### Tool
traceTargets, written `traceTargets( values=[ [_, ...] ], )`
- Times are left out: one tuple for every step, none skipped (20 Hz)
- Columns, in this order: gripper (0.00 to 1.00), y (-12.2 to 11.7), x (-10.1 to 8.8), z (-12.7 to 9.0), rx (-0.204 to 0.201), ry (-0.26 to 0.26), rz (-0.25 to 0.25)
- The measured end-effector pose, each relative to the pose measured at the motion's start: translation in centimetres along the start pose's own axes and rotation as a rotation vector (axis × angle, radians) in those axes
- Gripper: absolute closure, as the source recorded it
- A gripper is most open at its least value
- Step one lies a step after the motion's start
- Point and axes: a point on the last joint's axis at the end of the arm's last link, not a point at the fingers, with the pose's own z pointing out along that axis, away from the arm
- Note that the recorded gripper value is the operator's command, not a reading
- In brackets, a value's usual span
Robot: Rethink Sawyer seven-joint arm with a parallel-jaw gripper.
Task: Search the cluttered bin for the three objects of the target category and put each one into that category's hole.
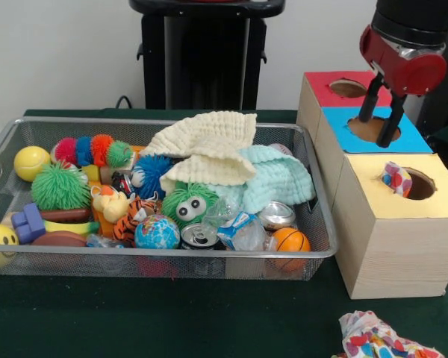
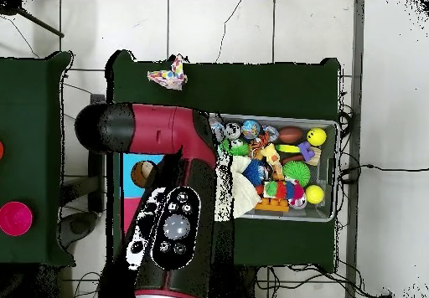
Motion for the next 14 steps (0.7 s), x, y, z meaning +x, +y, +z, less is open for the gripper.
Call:
traceTargets(
  values=[
    [0.0,0.1,-0.7,-0.1,-0.002,0.002,0.011],
    [0.0,0.2,-1.2,-0.1,-0.002,0.003,0.018],
    [0.0,0.3,-1.8,-0.2,-0.001,0.005,0.025],
    [0.0,0.5,-2.7,-0.2,0.001,0.007,0.037],
    [0.0,0.6,-3.2,-0.2,0.002,0.008,0.043],
    [0.0,0.8,-4.2,-0.2,0.005,0.009,0.056],
    [0.0,1.1,-5.1,-0.2,0.009,0.011,0.066],
    [0.0,1.4,-6.0,-0.1,0.013,0.012,0.077],
    [0.0,1.7,-6.9,-0.1,0.017,0.014,0.087],
    [0.0,1.9,-7.8,0.0,0.021,0.015,0.098],
    [0.0,2.3,-8.5,0.1,0.024,0.018,0.104],
    [0.0,2.8,-9.2,0.4,0.029,0.021,0.11],
    [0.0,3.4,-10.0,0.7,0.034,0.024,0.116],
    [0.0,4.0,-10.8,1.0,0.039,0.028,0.122]
  ],
)
